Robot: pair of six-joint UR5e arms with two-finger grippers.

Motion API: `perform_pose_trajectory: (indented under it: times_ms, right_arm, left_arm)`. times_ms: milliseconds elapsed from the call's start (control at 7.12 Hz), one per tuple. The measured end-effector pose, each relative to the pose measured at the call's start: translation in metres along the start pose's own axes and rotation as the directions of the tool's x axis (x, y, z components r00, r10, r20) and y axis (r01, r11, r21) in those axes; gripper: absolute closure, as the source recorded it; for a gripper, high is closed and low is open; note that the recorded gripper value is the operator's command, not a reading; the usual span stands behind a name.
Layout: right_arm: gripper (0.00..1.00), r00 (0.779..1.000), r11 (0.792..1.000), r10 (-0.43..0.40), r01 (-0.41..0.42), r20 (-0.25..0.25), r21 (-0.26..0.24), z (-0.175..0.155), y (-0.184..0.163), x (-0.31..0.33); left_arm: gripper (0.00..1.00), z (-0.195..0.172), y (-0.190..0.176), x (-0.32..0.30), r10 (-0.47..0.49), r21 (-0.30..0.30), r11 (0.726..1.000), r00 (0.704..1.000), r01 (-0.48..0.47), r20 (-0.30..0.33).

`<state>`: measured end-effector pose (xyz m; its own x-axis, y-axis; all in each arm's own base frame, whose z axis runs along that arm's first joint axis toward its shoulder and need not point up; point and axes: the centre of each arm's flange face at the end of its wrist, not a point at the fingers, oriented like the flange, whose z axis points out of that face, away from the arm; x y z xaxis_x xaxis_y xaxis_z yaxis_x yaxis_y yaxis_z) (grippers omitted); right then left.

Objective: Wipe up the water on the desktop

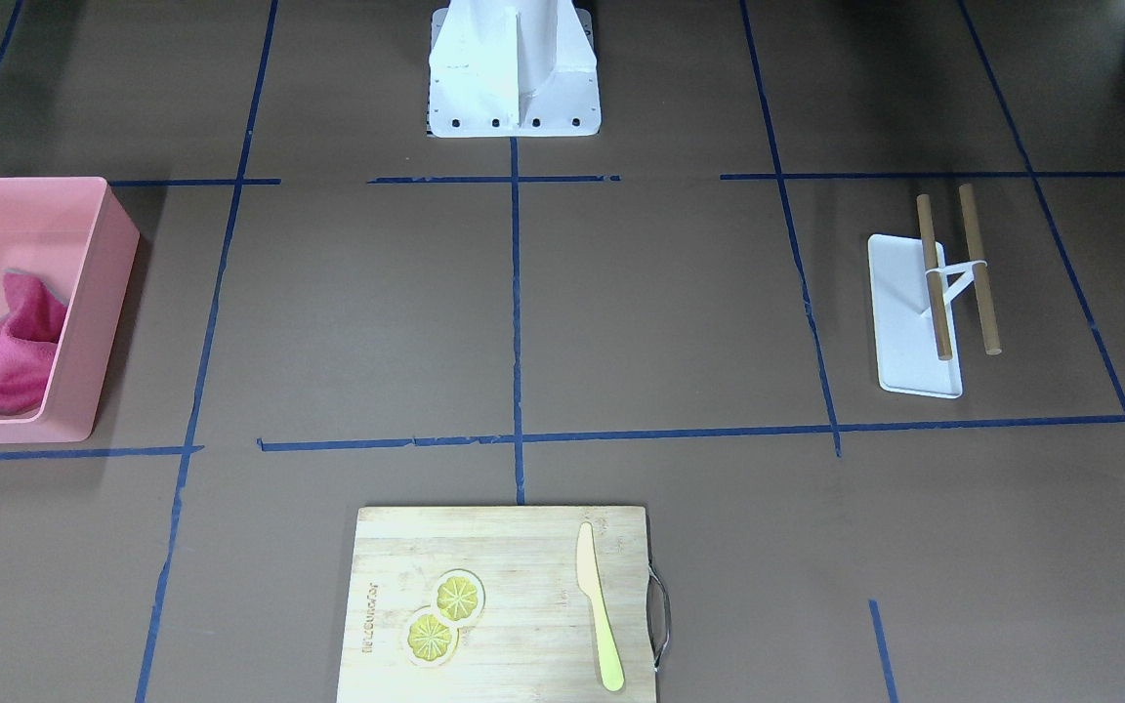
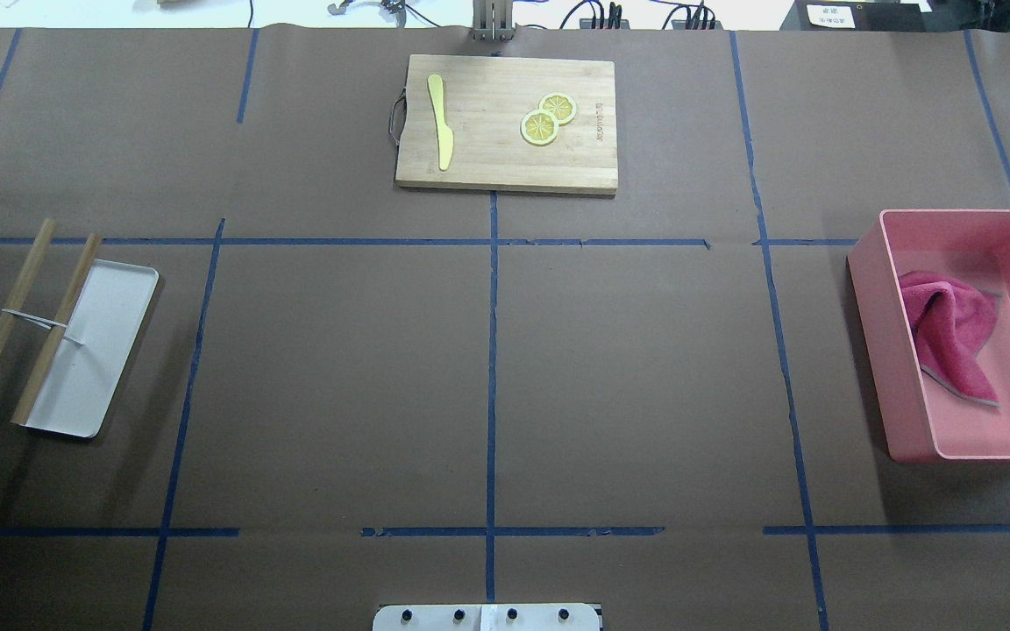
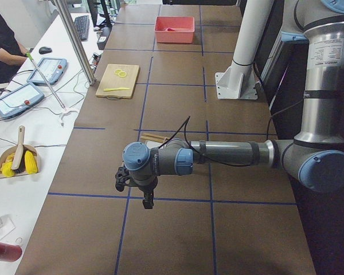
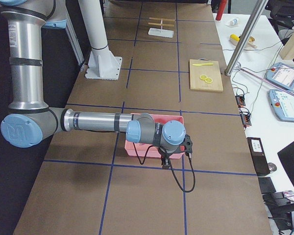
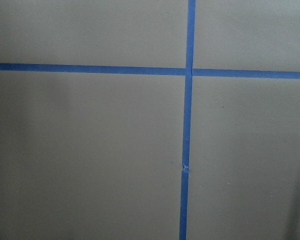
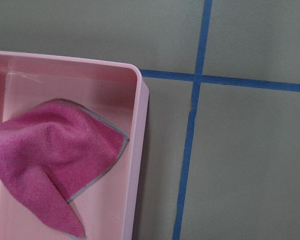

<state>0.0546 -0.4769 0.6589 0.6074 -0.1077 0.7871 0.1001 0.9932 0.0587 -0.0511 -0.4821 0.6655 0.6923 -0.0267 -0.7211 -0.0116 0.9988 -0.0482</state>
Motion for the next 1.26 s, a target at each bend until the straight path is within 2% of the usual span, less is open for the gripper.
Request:
perform_pose_trajectory:
  times_ms: [281,703,1265]
  right_arm:
    - [0.0,1.0,1.0,0.007,-0.006,-0.016,0.03,-0.008,0.001,0.012]
    - [0.0,0.99,0.994,0.092,-0.085,-0.105,0.065,-0.026,0.005,0.031]
    - [0.0,0.986,0.99,0.127,-0.119,-0.111,0.076,-0.03,0.005,0.032]
  left_arm:
    - [0.0,0.0,0.0,-0.001,-0.001,0.0,1.0,1.0,0.001,0.0]
    - [0.0,-0.001,-0.001,0.0,0.002,0.003,1.0,1.0,-0.002,0.0]
    - [0.0,-0.002,-0.001,0.001,0.004,0.005,1.0,1.0,-0.004,-0.001]
